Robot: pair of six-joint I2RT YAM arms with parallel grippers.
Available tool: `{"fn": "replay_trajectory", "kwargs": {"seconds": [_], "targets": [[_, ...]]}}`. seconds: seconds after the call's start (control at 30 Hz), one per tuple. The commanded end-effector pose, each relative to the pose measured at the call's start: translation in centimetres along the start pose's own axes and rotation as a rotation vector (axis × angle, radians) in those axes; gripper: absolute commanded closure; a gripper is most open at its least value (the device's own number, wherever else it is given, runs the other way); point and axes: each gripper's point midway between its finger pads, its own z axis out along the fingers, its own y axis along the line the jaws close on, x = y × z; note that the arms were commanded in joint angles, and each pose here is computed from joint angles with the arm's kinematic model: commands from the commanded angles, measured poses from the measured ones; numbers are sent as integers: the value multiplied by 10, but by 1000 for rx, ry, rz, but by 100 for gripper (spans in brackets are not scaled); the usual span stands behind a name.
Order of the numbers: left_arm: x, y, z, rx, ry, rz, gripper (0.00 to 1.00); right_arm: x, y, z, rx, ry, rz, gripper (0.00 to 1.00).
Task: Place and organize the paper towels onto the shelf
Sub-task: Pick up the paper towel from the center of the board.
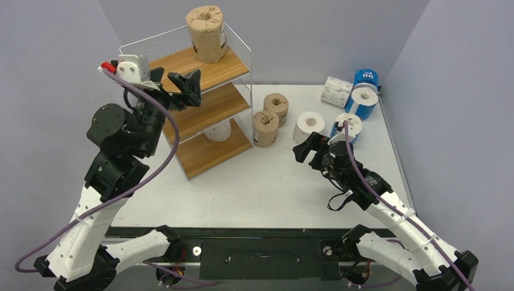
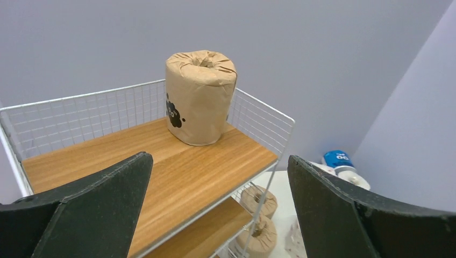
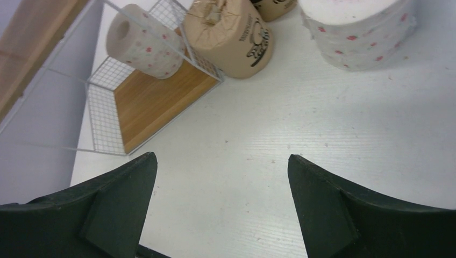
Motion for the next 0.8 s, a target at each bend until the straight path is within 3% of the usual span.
{"fn": "replay_trajectory", "kwargs": {"seconds": [0.0, 0.17, 0.37, 0.57, 0.77], "targets": [[23, -5, -18, -3, 101, -36, 4, -12, -27, -1, 166, -50, 22, 13], [63, -25, -36, 34, 248, -15, 4, -7, -53, 0, 256, -89, 35, 13], [99, -78, -68, 147, 326, 57, 4, -2, -65, 6, 277, -70, 15, 13], [149, -106, -86, 193, 415, 75, 4, -1, -81, 12, 347, -60, 44, 13], [218, -126, -106, 209, 574, -6, 4, -13, -100, 7, 454, -127, 79, 13]]}}
